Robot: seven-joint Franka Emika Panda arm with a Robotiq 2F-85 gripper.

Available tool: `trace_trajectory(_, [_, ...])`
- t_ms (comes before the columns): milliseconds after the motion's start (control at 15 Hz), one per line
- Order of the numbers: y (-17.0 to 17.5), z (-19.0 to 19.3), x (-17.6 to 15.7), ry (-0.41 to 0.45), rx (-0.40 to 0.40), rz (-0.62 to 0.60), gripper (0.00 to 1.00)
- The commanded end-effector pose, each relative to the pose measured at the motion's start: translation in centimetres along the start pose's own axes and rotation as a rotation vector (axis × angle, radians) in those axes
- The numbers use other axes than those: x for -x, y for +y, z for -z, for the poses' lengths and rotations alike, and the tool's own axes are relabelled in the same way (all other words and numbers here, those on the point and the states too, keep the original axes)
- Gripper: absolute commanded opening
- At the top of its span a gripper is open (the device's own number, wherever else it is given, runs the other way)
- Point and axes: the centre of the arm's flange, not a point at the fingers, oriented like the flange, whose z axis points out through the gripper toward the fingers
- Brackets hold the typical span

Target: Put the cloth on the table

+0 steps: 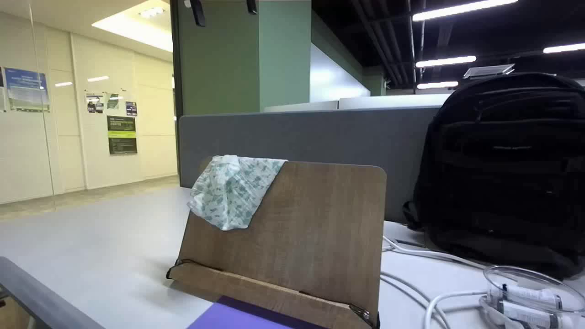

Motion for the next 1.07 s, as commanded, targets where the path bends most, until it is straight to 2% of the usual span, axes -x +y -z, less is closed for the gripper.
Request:
trace_trajectory(0, [0.0,0.0,0.0,0.0,0.0,0.0,1.0])
trace_trajectory(800, [0.0,0.1,0.0,0.003,0.001,0.0,1.0])
trace_trajectory(1000, [-0.4,-1.6,-0.2,-0.014,0.004,0.007,1.0])
